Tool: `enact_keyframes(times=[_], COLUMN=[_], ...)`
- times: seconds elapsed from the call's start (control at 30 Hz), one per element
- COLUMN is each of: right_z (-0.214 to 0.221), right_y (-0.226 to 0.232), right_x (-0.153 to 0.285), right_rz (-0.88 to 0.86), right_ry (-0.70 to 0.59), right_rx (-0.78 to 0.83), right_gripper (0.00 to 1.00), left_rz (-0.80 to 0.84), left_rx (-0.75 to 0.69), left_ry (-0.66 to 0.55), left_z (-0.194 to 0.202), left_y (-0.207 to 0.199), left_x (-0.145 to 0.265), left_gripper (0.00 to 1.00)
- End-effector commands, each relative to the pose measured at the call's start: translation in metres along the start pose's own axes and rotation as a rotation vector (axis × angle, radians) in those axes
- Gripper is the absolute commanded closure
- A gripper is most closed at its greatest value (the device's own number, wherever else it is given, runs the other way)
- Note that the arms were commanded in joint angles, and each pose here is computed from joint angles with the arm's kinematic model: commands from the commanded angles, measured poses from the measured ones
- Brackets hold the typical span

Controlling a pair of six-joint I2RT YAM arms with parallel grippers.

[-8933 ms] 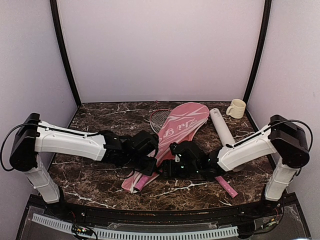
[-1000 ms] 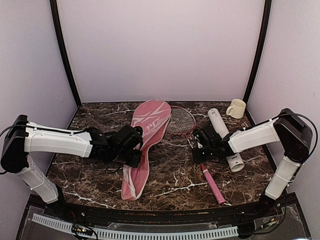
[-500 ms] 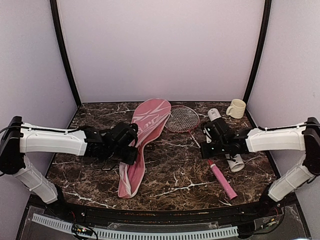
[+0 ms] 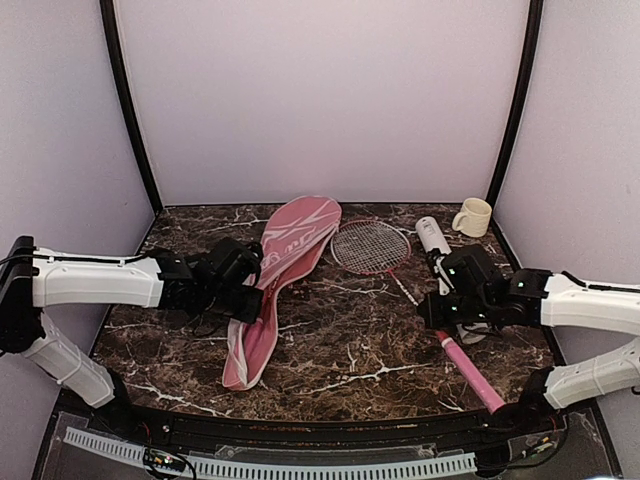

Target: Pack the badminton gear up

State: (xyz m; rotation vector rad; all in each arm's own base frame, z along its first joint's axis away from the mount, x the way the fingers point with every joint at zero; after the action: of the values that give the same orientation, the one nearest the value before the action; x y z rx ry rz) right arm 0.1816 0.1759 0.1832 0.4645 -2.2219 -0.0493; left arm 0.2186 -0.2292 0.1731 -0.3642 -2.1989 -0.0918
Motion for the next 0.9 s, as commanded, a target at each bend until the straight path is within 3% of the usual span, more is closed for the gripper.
enact_keyframes(times=[0.0, 0.23, 0.53, 0.87], right_z=[0.007, 0.027, 0.054, 0.04], right_y=[0.008, 0.014, 0.033, 0.055], right_x=[0.017, 0.032, 0.038, 0.038], right_rz=[-0.071, -0.066, -0.194, -0.341], right_ry=[-0.036, 0.008, 0.134, 0.052], right_rx=[-0.034, 0.015, 0.098, 0.077], right_gripper=[1.0, 1.0, 1.0, 1.0], left_rz=[0.046, 0.05, 0.074, 0.143], left_rx=[0.042, 0.061, 0.084, 0.034], left_ry=[-0.053, -0.055, -0.095, -0.101], left_z=[-0.008, -0.01, -0.017, -0.015], left_y=[0.01, 0.019, 0.022, 0.018], left_x=[0.007, 0.007, 0.016, 0.016], left_gripper=[1.0, 1.0, 1.0, 1.0])
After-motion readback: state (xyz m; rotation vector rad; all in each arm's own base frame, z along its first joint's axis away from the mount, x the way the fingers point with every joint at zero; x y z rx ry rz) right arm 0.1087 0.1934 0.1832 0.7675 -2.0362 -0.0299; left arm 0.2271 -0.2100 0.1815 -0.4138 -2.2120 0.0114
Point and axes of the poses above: each gripper's point midway between its finger pads, its own x axis back along the fingers, its own y axis along the line the jaws close on, z = x × y, the point moved 9 cm from there along x, back along the fingers, and after that the axes turned 2 degrees about x, right-handed, at the moved point
